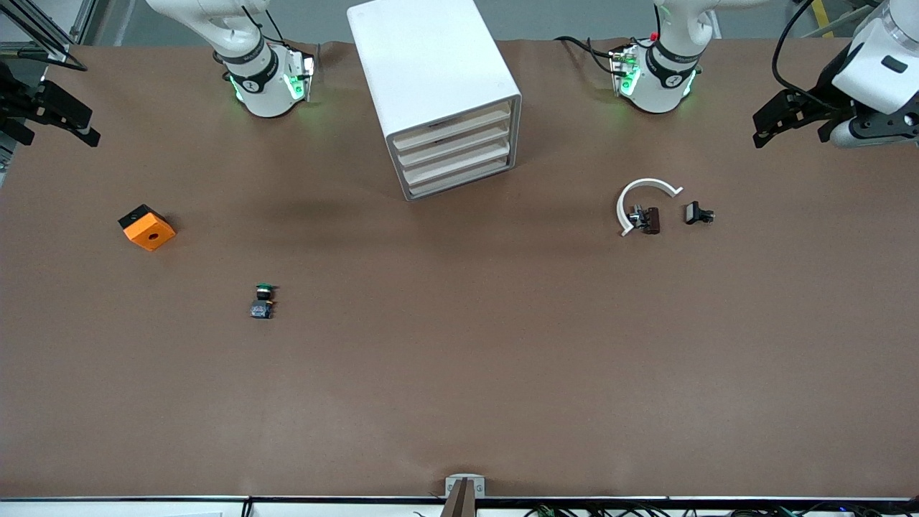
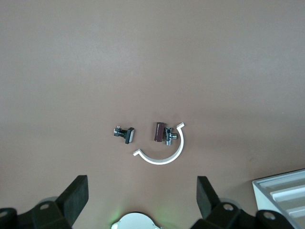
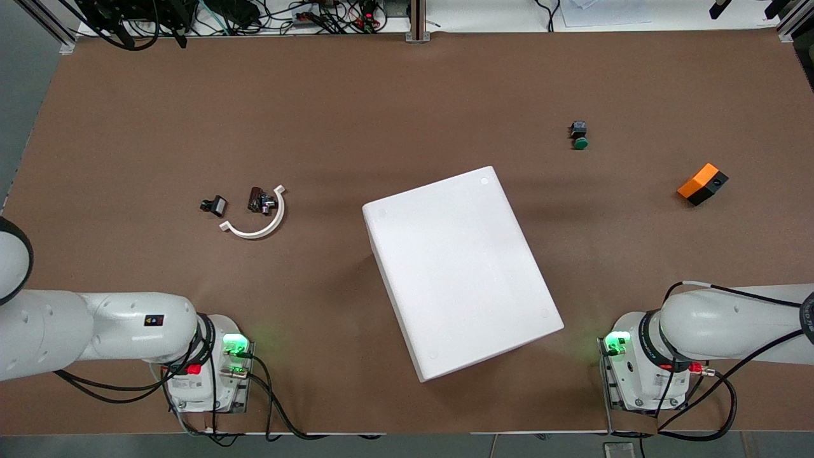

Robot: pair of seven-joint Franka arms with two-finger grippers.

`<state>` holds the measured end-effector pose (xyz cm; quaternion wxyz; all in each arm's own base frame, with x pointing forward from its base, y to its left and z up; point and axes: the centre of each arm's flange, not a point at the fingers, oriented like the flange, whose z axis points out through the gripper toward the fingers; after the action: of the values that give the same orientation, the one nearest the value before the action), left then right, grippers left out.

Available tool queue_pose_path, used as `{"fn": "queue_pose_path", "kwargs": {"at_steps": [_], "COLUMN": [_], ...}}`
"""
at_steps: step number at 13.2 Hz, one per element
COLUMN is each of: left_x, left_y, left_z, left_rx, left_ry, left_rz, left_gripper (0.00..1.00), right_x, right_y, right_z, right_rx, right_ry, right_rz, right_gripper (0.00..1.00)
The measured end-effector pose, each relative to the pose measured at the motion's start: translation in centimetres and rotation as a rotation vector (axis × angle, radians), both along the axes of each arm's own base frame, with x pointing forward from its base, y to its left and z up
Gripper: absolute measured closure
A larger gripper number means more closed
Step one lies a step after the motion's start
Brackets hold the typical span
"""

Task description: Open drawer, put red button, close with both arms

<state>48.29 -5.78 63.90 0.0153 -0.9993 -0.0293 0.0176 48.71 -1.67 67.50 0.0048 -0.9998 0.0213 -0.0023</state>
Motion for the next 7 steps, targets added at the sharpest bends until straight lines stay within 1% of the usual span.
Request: {"fn": "queue_pose_path", "kwargs": {"at_steps": [5, 7], "left_x": [0.6, 1.3], "left_y": [0.1, 0.3], "left_z": [0.9, 1.1], "left_rx": [-0.004, -0.005], "left_ry": [-0.017, -0.004], "left_rz": [0.000, 0.003], "left_gripper": [0.00, 0.00], "right_x": [0.1, 0.1], "right_y": [-0.2, -0.6], "right_z": [-0.2, -0.7], "right_rx": [0.000, 0.000], "right_ry": [0.004, 0.017], "right_rz": [-0.004, -0.012], "right_gripper": [0.00, 0.00]}}
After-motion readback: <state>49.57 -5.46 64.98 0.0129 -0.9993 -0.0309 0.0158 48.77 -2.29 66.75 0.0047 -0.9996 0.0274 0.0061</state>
